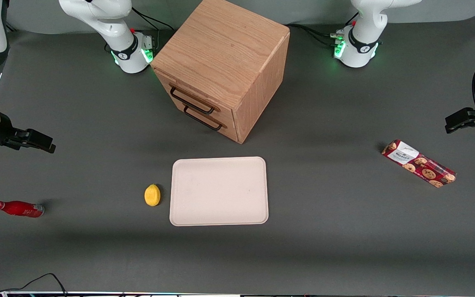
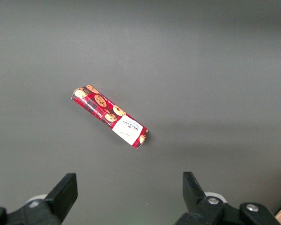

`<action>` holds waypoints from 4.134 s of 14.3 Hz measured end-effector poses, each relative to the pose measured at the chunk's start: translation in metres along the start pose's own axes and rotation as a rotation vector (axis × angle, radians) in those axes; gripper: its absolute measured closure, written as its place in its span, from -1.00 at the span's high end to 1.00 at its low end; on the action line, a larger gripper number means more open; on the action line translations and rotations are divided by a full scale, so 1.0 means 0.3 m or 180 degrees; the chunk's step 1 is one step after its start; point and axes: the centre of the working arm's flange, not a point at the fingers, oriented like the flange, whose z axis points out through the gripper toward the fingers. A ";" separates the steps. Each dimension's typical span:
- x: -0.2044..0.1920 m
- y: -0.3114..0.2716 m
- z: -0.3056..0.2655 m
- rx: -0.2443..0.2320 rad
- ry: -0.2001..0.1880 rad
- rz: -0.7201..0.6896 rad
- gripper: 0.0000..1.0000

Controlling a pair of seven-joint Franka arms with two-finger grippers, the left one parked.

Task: Open upper drawer
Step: 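Move the right gripper to the upper drawer's black handle, then hook the right gripper fingers around the upper drawer handle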

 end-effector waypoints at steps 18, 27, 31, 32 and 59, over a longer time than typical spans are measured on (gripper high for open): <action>-0.213 -0.554 0.141 0.0118 -0.0439 -0.1795 1.00; -0.447 -0.859 0.312 0.0199 -0.0706 -0.2682 1.00; -0.507 -0.898 0.417 0.0399 -0.0672 -0.2707 1.00; -0.515 -0.898 0.436 0.0411 -0.0666 -0.2706 1.00; -0.622 -0.922 0.637 0.0488 -0.0689 -0.2723 1.00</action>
